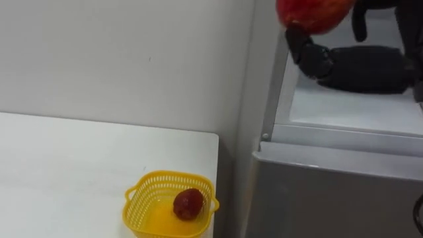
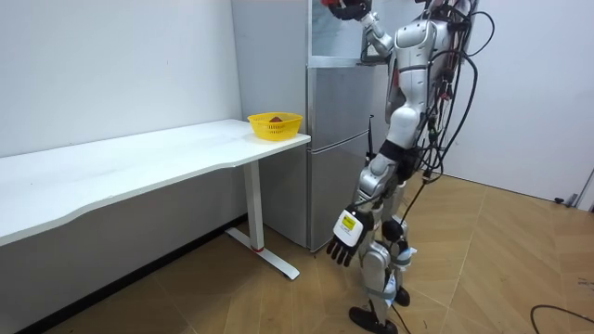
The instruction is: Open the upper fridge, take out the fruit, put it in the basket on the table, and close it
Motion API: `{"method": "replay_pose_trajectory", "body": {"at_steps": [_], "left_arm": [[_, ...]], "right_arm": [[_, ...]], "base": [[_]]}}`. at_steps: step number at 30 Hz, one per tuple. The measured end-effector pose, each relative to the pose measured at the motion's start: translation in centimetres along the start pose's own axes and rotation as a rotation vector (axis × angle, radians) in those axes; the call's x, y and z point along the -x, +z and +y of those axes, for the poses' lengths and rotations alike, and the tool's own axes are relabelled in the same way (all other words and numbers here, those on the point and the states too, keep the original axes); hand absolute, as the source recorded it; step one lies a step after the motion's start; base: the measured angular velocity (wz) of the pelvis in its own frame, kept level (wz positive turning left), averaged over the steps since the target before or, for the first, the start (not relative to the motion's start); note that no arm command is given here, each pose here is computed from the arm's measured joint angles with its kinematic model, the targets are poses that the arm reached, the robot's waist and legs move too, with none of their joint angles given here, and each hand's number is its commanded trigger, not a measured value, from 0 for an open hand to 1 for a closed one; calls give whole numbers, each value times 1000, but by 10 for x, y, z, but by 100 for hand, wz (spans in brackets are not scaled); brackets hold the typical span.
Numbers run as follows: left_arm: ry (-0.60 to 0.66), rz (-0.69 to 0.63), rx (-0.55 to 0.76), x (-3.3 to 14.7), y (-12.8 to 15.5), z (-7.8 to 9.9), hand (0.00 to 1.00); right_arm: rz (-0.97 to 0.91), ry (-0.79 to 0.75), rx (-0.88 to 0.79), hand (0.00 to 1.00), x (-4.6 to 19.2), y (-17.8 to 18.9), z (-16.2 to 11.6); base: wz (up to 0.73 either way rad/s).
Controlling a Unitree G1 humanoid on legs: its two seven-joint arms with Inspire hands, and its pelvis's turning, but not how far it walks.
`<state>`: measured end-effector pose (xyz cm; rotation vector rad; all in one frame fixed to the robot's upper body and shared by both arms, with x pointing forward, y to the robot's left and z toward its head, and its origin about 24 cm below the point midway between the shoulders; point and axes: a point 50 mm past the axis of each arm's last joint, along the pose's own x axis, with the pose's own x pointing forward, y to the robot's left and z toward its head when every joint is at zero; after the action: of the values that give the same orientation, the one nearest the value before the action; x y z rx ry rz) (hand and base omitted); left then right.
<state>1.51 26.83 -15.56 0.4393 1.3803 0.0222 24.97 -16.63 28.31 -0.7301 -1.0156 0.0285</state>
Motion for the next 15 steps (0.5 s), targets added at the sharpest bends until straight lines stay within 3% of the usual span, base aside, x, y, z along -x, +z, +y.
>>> {"method": "replay_pose_trajectory", "body": {"at_steps": [7, 15], "left_arm": [[5, -47, -7, -2, 14, 4, 0], [10, 0, -64, -3, 4, 10, 0]], "right_arm": [[-72, 204, 109, 100, 4, 14, 35], [-75, 263, 99, 100, 7, 14, 50]], "base": [[-1], [15]]}}
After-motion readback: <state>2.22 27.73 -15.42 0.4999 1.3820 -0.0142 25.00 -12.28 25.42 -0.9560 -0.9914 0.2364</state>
